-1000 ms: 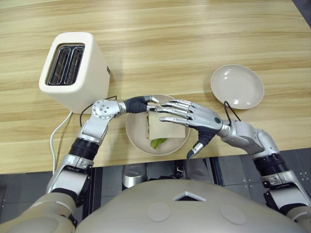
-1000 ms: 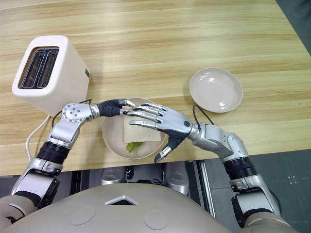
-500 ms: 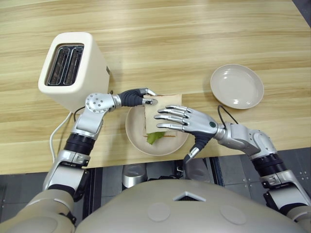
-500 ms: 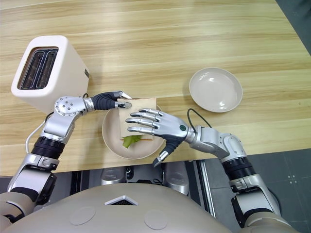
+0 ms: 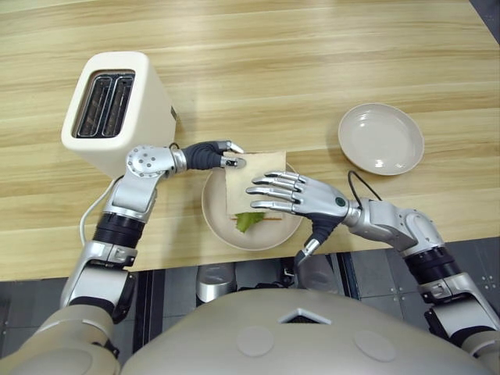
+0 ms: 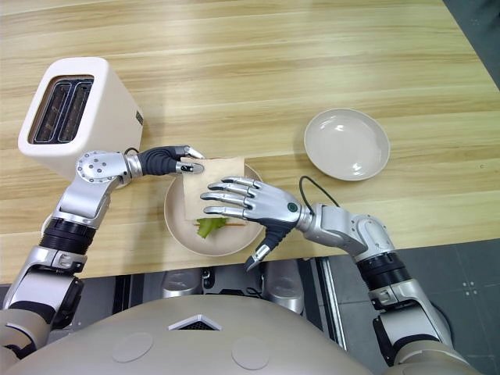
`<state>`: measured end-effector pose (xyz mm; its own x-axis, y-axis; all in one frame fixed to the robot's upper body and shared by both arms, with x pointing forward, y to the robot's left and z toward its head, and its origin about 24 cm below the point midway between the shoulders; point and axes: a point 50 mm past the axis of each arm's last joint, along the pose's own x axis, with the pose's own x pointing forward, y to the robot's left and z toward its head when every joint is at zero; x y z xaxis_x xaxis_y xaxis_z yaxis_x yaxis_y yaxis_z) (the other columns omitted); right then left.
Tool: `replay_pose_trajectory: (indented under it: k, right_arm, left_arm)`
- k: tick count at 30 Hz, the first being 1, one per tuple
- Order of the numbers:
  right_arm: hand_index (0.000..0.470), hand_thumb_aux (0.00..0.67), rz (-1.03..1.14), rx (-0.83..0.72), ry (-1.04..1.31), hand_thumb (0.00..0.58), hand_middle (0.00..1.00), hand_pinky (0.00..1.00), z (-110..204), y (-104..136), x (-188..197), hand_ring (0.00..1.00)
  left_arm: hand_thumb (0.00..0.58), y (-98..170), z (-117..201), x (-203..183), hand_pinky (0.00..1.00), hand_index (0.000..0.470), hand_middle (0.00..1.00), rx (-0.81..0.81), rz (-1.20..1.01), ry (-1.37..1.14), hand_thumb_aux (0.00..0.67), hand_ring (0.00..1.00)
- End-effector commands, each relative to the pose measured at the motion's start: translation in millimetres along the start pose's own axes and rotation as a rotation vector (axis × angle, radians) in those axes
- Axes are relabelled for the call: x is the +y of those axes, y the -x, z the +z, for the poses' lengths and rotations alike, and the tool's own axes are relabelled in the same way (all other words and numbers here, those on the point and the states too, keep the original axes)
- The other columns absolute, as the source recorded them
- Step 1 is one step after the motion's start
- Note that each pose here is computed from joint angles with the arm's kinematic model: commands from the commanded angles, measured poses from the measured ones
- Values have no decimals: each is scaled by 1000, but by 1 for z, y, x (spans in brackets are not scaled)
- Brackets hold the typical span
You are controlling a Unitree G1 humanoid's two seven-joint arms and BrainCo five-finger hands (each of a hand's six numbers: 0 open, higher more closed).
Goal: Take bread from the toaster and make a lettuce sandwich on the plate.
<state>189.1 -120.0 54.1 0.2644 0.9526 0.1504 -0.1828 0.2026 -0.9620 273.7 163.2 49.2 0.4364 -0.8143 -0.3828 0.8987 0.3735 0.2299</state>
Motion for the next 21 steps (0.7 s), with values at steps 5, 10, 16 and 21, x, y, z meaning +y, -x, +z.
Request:
replay_pose_trajectory:
  k: [5,10,16,21]
  right_arm:
    - [0,0,55,-41,4,0,0,0,3,-10,8,0]
    - [0,0,131,-38,-5,0,0,0,2,-13,19,0]
    - [0,0,489,113,-91,0,0,0,-11,6,57,0]
    - [0,0,722,177,-191,0,0,0,-9,24,75,0]
  left_arm:
    - [580,-8,-14,-4,1000,460,1000,77,-31,-18,670,1000]
    - [580,-12,-16,-3,1000,460,1000,93,-31,-31,670,1000]
    - [580,-14,-19,-4,1000,460,1000,107,-34,-46,670,1000]
    - [580,-17,-19,-3,1000,460,1000,109,-17,-67,670,1000]
